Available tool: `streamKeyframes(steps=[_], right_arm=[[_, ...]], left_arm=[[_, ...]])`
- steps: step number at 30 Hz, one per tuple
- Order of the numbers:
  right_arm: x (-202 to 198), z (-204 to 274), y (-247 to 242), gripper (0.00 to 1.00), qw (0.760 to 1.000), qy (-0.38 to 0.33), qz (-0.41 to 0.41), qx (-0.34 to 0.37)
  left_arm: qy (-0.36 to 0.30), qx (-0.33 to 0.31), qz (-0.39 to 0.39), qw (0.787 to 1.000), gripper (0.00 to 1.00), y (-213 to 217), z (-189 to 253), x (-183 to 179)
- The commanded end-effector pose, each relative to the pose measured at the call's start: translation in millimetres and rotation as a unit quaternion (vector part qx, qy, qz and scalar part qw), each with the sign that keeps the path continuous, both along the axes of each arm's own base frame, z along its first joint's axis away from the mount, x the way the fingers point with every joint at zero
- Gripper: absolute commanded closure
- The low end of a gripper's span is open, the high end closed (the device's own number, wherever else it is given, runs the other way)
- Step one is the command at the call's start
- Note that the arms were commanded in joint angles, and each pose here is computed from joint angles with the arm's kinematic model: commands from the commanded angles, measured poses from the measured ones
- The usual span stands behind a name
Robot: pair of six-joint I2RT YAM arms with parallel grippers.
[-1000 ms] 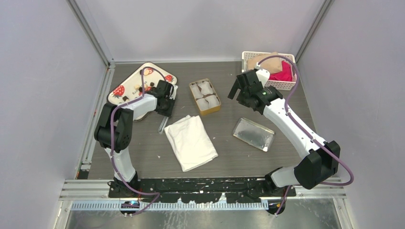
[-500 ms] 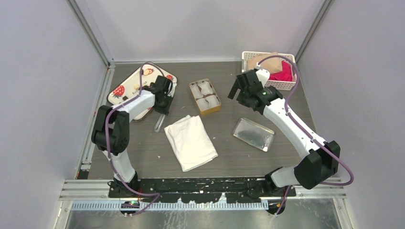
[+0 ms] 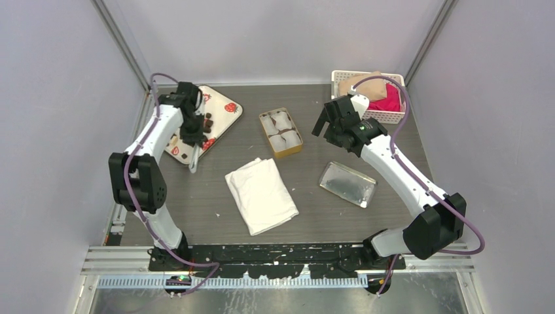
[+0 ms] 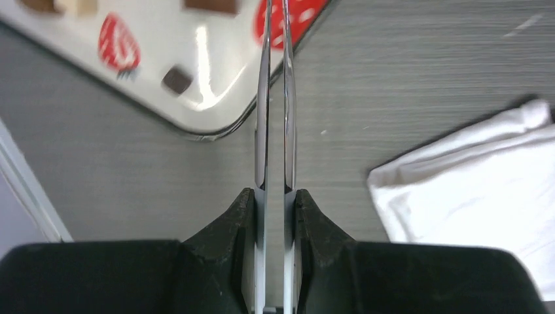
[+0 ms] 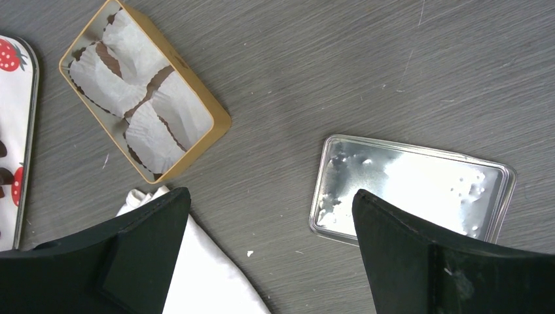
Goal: Pack the chocolate
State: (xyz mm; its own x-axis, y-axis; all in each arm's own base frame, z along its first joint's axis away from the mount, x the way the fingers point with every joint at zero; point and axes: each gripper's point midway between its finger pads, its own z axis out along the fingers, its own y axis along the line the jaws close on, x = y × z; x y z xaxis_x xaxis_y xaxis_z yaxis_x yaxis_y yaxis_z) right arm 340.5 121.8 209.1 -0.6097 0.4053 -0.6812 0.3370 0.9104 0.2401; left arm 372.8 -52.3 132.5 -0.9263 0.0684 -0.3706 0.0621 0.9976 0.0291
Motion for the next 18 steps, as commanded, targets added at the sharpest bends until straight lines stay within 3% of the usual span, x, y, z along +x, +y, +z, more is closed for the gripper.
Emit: streamKeyframes(steps=[1,9,18], right_arm=[[11.4,19.9,3.0,0.01,0.999,-0.034,0.004,0.012],[14.9,21.2,3.1,0.01,0.999,-0.036,0.01,0.008],[12.3,18.0,-1.8,0.01,0.999,-0.034,0.007,0.009]], left_arm=[[0.056,-0.017,0.083,0.995,0.93,24.5,14.1,-28.9],[0.092,0.001,0.112,0.989,0.7,34.5,5.9,-43.2],[0.098,-0.021,0.14,0.985,0.61,34.3,-10.2,-37.5]])
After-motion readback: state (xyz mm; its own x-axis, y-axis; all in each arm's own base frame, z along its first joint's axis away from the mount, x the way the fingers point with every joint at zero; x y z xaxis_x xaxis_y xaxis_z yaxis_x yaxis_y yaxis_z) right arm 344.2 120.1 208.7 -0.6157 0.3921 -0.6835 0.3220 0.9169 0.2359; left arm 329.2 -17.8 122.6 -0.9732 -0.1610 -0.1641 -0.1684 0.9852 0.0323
